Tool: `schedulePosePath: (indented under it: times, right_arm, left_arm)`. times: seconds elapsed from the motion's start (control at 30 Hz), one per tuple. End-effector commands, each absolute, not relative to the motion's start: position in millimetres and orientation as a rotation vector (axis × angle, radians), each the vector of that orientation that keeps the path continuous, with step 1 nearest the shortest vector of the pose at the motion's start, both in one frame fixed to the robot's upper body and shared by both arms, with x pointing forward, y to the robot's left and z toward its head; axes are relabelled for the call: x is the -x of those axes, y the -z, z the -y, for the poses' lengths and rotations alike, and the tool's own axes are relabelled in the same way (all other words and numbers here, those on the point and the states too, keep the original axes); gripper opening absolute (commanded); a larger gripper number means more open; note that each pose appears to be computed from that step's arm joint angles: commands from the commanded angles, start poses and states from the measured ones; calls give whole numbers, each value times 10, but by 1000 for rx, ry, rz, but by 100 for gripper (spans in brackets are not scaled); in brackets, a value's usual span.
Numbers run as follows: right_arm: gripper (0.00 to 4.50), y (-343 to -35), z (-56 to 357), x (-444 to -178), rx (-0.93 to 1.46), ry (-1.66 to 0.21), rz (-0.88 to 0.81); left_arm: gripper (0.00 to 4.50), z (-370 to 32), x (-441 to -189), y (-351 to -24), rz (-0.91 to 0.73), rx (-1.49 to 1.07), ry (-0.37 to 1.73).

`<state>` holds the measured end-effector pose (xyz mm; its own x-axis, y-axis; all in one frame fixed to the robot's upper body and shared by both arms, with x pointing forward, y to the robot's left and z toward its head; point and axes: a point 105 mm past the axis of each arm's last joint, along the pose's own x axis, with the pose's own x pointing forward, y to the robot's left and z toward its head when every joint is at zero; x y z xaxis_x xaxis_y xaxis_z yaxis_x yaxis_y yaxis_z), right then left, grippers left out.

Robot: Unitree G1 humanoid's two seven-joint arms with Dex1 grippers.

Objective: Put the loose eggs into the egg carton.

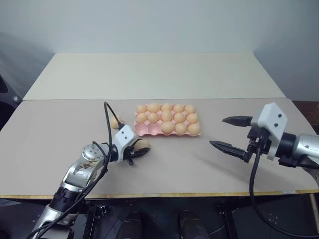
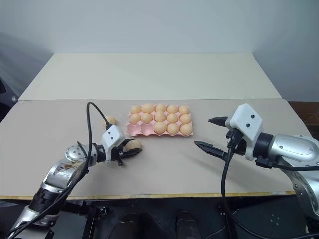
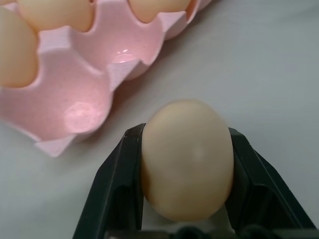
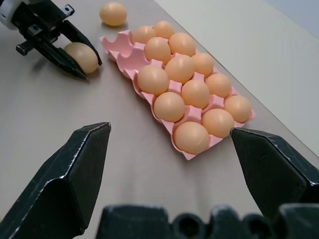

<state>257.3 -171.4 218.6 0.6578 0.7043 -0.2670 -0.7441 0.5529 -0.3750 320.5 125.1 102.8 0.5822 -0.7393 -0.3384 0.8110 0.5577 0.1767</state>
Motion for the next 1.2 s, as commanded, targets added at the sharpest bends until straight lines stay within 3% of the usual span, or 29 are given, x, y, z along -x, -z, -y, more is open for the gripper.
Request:
schedulePosePath:
  times: [0.03, 0.3, 0.63, 0.77, 0.93, 1.2]
  right_arm:
    - [450, -2270, 1687, -2517, 494, -861, -52]
    - [450, -2276, 1647, -2508, 491, -872, -43]
    - [450, -2321, 1634, -2457, 499, -861, -27]
    - [450, -2333, 1648, -2444, 494, -839, -23]
    - [450, -2386, 1657, -2434, 479, -831, -8]
    - [450, -2369, 1659, -2447, 471, -867, -10]
  left_arm:
    - [174, -1247, -3144, -1324, -126, -316, 964]
    - [174, -1101, -3332, -1791, -26, -194, 919]
    - [174, -767, -3820, -1575, -110, -307, 807]
    - [298, -749, -3809, -1603, -101, -318, 834]
    - [443, -827, -3624, -1916, -14, -320, 869]
    - [443, -1447, -3113, -2307, 38, -352, 894]
